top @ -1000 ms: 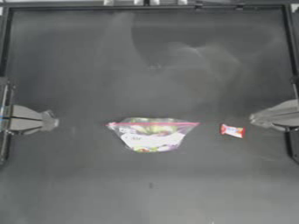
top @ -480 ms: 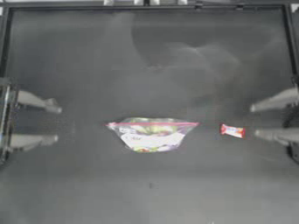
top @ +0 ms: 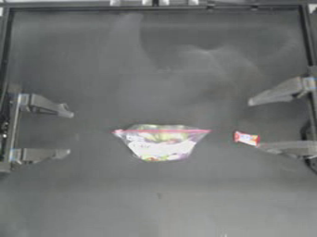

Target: Put candy in bag

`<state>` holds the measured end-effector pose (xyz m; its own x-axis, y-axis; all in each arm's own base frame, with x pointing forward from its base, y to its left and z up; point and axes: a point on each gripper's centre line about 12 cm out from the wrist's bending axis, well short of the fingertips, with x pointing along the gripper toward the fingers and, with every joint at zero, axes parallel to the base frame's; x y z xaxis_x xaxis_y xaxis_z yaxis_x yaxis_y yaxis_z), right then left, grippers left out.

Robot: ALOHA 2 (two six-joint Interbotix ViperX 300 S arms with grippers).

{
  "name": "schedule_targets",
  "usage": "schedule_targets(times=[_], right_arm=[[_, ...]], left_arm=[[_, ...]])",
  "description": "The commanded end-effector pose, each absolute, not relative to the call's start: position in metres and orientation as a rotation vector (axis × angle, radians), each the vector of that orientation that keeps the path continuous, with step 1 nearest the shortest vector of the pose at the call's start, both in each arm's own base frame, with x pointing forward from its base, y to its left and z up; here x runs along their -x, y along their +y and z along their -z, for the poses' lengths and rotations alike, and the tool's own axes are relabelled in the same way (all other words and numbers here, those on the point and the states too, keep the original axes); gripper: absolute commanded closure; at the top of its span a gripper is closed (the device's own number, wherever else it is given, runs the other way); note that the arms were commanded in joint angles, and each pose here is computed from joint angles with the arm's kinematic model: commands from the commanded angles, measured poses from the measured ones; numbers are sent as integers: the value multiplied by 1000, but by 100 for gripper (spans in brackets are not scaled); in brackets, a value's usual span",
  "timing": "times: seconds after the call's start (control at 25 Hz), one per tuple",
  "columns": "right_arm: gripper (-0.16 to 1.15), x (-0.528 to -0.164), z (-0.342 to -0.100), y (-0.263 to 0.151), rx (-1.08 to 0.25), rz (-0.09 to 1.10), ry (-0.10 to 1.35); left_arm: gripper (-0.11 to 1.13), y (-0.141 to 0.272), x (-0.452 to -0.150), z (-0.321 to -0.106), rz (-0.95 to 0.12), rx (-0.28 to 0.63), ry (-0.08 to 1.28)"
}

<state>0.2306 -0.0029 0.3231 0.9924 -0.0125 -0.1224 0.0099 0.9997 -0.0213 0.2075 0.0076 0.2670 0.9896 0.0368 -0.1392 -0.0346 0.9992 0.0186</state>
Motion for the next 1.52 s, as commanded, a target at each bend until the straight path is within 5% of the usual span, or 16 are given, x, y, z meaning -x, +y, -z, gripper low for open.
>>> schedule_targets(times=[0.04, 0.68, 1.52], right_arm=[[-2, -253, -340, -11, 6, 42, 229], [-2, -363, -358, -22, 60, 65, 606], [-2, -460, -319, -5, 106, 24, 914]], left_arm=[[1, 12, -210, -267, -56, -18, 171], [2, 23, -206, -249, -109, -9, 274], [2, 30, -194, -225, -148, 0, 316]])
